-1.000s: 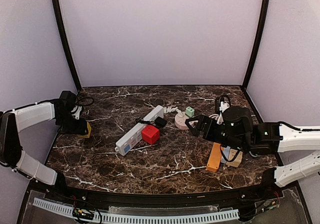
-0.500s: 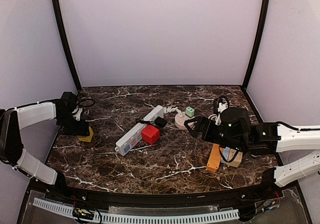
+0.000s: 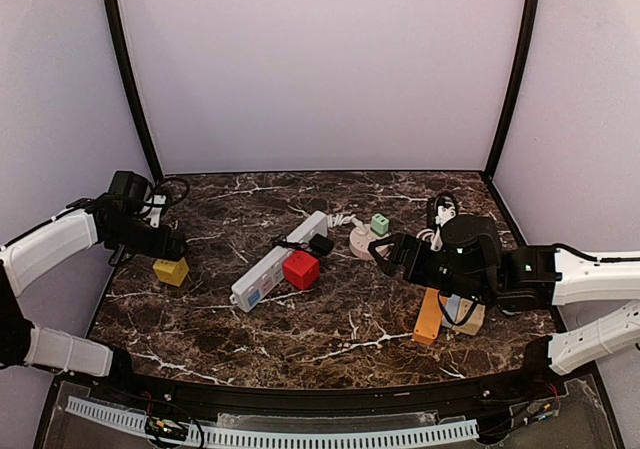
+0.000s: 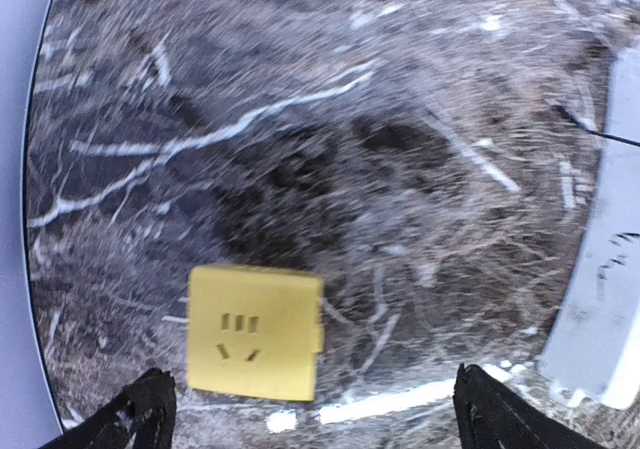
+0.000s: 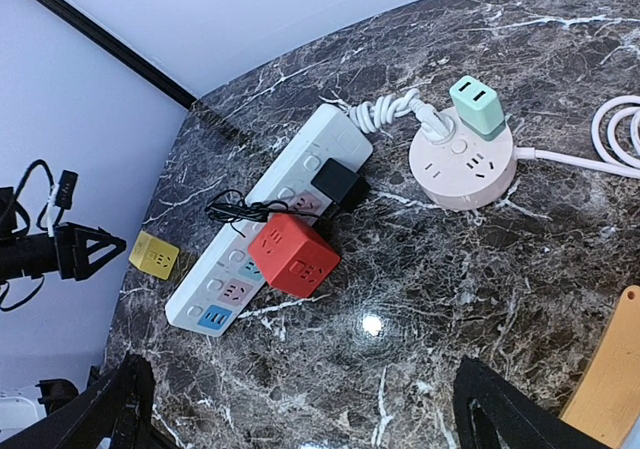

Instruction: Pull the plug off the socket

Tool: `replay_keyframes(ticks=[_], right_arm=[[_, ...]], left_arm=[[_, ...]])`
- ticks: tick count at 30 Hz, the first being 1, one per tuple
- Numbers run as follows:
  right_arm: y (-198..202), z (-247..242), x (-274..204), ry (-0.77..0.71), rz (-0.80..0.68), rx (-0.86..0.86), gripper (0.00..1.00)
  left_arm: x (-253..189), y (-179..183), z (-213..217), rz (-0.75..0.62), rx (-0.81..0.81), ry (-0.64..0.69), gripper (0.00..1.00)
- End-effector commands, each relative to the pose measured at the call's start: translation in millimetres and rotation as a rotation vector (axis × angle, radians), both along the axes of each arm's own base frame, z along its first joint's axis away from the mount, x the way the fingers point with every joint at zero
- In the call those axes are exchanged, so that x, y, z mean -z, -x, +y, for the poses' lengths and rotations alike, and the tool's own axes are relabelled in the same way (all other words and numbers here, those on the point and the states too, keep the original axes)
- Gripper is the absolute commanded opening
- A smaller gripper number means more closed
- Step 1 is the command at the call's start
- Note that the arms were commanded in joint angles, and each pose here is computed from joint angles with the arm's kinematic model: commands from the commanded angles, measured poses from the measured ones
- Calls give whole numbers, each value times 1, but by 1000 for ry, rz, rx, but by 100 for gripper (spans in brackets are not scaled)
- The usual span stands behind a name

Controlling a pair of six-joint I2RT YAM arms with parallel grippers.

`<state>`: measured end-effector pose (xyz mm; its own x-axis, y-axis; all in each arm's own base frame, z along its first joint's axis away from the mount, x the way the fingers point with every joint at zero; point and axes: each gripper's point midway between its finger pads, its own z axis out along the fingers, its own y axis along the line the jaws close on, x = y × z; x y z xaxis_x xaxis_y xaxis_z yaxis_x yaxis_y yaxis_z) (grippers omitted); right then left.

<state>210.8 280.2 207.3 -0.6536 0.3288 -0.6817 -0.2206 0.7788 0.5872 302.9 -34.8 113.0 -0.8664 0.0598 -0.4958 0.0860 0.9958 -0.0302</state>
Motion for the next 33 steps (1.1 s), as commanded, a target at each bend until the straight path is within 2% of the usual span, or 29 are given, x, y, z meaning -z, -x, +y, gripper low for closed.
replay_keyframes(ticks=[1,6,11,18,22,26,29,33], right_arm=[[-1,-4,7,33,5,0,99],[-2,-1,11,39,20,-14,94],[0,9,13,46,38,-51,92],[1,24,22,55,83,-82,91],[1,29,26,63,99,-92,90],[0,31,27,69,106,-97,90],[1,31,28,72,106,-95,90],[0,28,27,72,103,-85,90]], left_arm=[[-49,3,-70,-152,290,94,96],[-55,19,-132,-116,482,172,92],[-37,36,-186,-21,652,199,91],[-9,39,-224,35,770,92,90],[8,21,-228,35,745,17,81],[14,9,-235,24,738,1,67],[18,4,-238,25,739,-18,64],[27,4,-237,47,741,-31,52]])
